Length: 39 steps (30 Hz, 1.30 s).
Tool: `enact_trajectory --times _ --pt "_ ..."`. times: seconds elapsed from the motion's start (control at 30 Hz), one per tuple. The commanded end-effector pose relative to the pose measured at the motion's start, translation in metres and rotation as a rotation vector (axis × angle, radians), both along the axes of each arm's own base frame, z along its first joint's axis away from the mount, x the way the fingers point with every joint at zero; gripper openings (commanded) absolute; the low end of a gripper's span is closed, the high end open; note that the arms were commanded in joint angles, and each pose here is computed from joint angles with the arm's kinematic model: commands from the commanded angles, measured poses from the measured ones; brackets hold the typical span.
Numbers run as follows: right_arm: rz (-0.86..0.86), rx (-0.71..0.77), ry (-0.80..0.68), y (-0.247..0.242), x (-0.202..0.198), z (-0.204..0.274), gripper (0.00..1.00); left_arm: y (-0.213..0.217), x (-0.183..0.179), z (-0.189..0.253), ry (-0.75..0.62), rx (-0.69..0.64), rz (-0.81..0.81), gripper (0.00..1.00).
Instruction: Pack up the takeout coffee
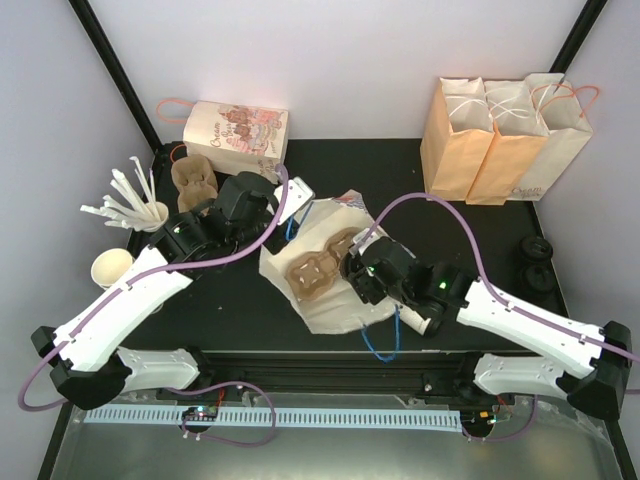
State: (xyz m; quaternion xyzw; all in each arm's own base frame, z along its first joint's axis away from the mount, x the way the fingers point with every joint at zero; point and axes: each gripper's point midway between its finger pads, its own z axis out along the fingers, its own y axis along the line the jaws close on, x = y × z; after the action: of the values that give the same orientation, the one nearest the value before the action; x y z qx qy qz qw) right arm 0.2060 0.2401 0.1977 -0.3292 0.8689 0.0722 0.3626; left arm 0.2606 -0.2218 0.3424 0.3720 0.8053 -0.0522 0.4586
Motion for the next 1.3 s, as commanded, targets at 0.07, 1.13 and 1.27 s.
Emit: enact_trajectory --times 0.07,1.13,1.27 --pt "-0.047 0.068 -0.173 0.005 0.023 0.038 0.54 -0.013 -0.015 0.009 0.008 -0.067 -0.096 0.02" --pt "-0.096 0.023 -0.322 0.013 0.051 0.014 0.51 -0.034 -0.048 -0.002 0.122 -0.203 -0.225 0.02" --pt "-0.097 0.024 -0.309 0.016 0.052 0.009 0.51 -0.035 -0.050 -0.001 0.124 -0.214 -0.234 0.02"
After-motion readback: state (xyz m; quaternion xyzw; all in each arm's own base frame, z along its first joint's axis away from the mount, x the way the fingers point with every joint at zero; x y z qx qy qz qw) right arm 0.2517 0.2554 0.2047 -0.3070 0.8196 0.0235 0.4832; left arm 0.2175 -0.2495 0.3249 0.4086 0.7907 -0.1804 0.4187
